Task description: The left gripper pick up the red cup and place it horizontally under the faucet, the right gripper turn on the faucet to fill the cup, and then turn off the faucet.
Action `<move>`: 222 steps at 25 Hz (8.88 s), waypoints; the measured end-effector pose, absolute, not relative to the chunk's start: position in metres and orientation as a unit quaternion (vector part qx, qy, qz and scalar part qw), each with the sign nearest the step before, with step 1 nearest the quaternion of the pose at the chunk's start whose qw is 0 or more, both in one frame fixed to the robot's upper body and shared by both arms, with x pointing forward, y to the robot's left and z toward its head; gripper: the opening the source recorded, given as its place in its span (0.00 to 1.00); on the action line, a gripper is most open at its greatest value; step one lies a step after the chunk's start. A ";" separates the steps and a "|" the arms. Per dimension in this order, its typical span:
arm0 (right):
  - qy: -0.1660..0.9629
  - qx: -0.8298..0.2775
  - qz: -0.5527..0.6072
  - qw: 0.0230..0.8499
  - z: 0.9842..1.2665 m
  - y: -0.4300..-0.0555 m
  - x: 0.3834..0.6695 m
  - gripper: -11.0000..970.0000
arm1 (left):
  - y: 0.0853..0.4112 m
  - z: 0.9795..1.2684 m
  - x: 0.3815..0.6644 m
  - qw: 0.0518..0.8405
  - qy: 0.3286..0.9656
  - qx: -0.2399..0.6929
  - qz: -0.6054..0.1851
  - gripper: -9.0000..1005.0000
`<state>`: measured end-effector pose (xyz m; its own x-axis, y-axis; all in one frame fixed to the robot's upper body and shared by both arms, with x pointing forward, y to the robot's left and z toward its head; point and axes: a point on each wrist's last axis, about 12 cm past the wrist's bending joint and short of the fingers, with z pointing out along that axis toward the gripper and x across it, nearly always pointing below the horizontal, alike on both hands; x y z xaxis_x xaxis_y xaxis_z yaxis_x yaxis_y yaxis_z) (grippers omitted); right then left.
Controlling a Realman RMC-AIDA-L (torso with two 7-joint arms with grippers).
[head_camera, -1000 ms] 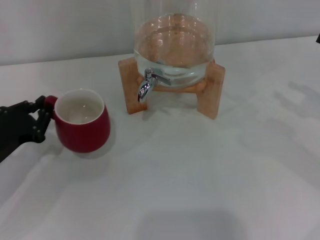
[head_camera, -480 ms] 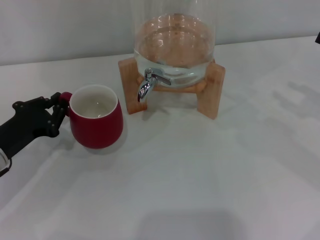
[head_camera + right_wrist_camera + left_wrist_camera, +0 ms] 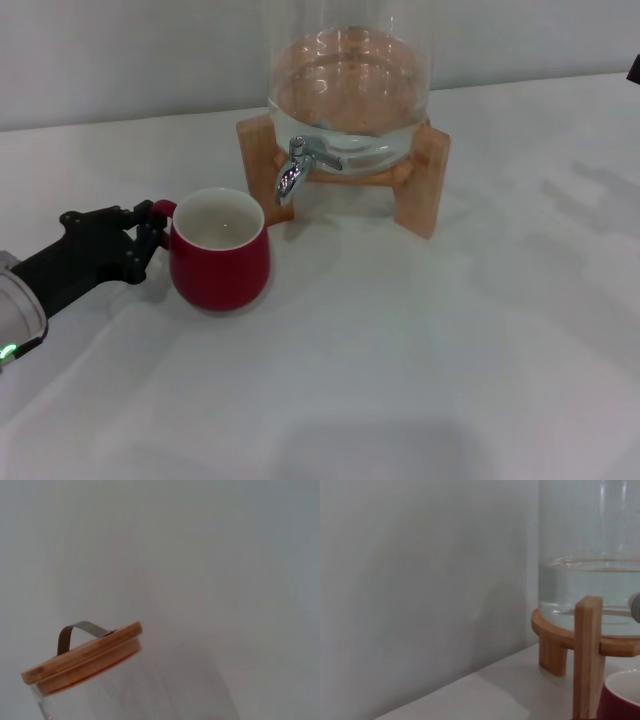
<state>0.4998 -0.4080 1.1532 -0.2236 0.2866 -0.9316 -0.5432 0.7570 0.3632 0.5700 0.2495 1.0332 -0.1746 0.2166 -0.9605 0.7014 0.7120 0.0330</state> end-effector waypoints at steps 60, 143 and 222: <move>0.702 -0.080 0.342 0.619 1.149 -0.409 0.499 0.75 | 0.203 1.054 0.605 0.531 0.718 0.394 -0.218 0.14; 0.698 -0.073 0.337 0.628 1.150 -0.416 0.493 0.75 | 0.316 1.060 0.523 0.603 0.711 0.157 -0.327 0.23; 0.748 -0.325 0.285 0.504 1.164 -0.166 0.523 0.73 | 0.366 1.073 0.507 0.573 0.740 -0.002 -0.352 0.76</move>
<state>0.5229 -0.1656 1.1645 -0.2812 -0.1996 -0.9387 -0.7734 0.6262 0.0985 0.5074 0.3663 1.0729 -0.3424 -0.4074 -0.8466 0.4001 0.7521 -0.5237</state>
